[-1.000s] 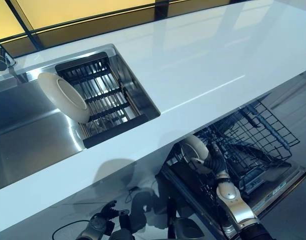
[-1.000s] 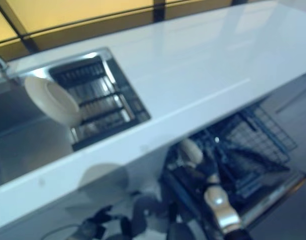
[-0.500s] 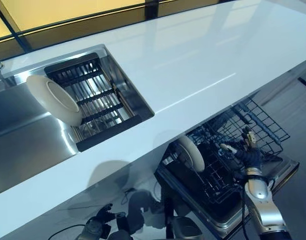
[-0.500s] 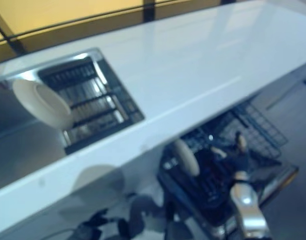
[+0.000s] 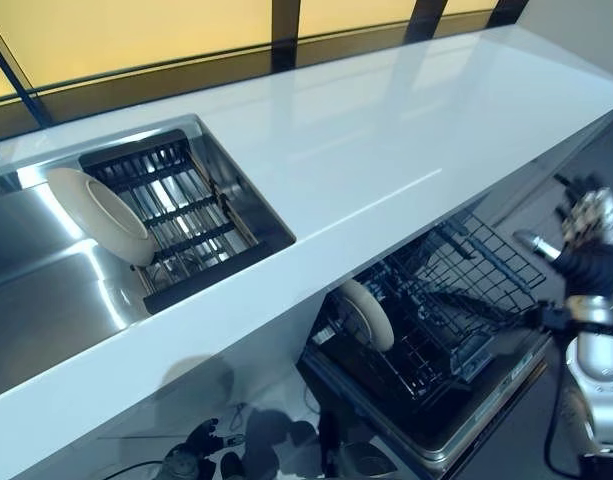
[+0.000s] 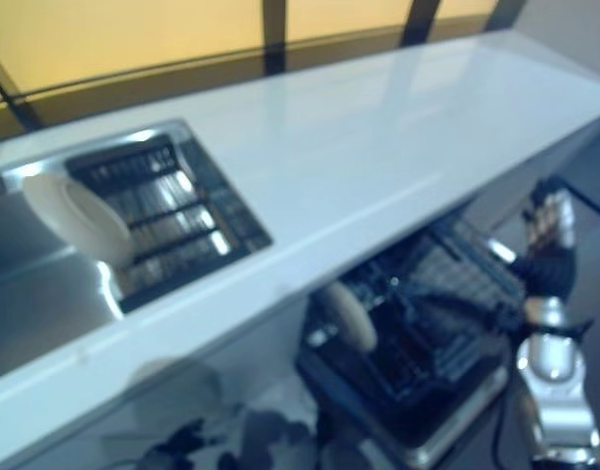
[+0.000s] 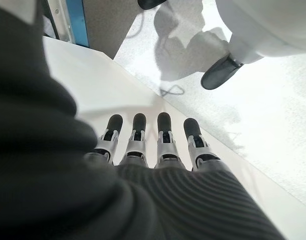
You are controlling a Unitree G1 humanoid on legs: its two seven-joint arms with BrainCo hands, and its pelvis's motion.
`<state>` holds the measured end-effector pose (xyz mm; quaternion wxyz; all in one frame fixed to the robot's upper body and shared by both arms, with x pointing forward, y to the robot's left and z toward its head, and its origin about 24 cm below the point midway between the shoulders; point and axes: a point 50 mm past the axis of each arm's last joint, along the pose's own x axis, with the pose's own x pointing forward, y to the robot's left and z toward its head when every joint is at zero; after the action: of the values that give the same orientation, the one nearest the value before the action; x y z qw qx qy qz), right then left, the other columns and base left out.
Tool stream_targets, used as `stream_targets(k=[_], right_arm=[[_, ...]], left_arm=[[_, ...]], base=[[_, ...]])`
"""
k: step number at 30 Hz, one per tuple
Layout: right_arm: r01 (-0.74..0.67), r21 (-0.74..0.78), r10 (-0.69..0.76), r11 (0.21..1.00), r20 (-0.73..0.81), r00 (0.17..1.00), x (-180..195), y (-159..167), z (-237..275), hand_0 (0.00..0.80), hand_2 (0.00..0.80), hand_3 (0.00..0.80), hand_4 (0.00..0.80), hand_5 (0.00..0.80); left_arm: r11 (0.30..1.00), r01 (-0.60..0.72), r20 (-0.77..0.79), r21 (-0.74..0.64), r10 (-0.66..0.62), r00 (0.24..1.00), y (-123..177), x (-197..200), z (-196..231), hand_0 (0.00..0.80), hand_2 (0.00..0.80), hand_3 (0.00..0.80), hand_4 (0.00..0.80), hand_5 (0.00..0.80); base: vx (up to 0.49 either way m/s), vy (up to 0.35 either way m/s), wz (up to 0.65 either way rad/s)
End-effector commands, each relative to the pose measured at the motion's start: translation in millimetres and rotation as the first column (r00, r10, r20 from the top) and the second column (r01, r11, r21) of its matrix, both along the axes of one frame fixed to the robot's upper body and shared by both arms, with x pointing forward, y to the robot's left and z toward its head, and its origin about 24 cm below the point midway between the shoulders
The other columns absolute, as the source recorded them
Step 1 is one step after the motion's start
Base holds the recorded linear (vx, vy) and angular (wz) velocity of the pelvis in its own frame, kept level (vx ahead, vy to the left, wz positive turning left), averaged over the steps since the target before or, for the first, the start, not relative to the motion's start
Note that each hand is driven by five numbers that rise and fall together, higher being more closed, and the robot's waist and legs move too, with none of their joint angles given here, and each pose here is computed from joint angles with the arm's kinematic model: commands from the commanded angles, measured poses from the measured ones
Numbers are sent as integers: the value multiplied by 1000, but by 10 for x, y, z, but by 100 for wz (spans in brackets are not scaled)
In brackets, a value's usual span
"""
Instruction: Take plates into dishwasher
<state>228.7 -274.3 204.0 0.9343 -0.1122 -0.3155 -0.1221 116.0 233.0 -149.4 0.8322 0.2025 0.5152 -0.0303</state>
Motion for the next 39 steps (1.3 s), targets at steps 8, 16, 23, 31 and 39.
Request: stream_targets(k=[8, 16, 23, 31, 39], right_arm=[[-178, -448, 284, 876, 181, 942, 189, 525, 1030, 0, 0, 0, 0, 0], [-75, -639, 156, 765, 72, 985, 577, 553, 1143, 0, 0, 0, 0, 0], [152, -775, -66, 614, 142, 988, 763, 422, 1256, 0, 0, 0, 0, 0], [370, -848, -225, 380, 303, 926, 779, 246, 1401, 0, 0, 0, 0, 0], [362, -900, -209, 244, 315, 926, 754, 271, 1363, 0, 0, 0, 0, 0]], left_arm=[[999, 33, -7, 44, -32, 999, 132, 61, 26, 0, 0, 0, 0, 0], [997, 37, 2, 71, -37, 999, 227, 90, 66, 0, 0, 0, 0, 0], [990, 88, -31, 107, -85, 996, 323, 136, 110, 0, 0, 0, 0, 0], [990, 94, -25, 107, -92, 995, 317, 195, 133, 0, 0, 0, 0, 0], [992, 60, -4, 112, -60, 998, 396, 156, 154, 0, 0, 0, 0, 0]], base=[[6, 91, 4], [-41, 138, 28], [44, 75, 61], [110, -72, 75], [104, -157, 41]])
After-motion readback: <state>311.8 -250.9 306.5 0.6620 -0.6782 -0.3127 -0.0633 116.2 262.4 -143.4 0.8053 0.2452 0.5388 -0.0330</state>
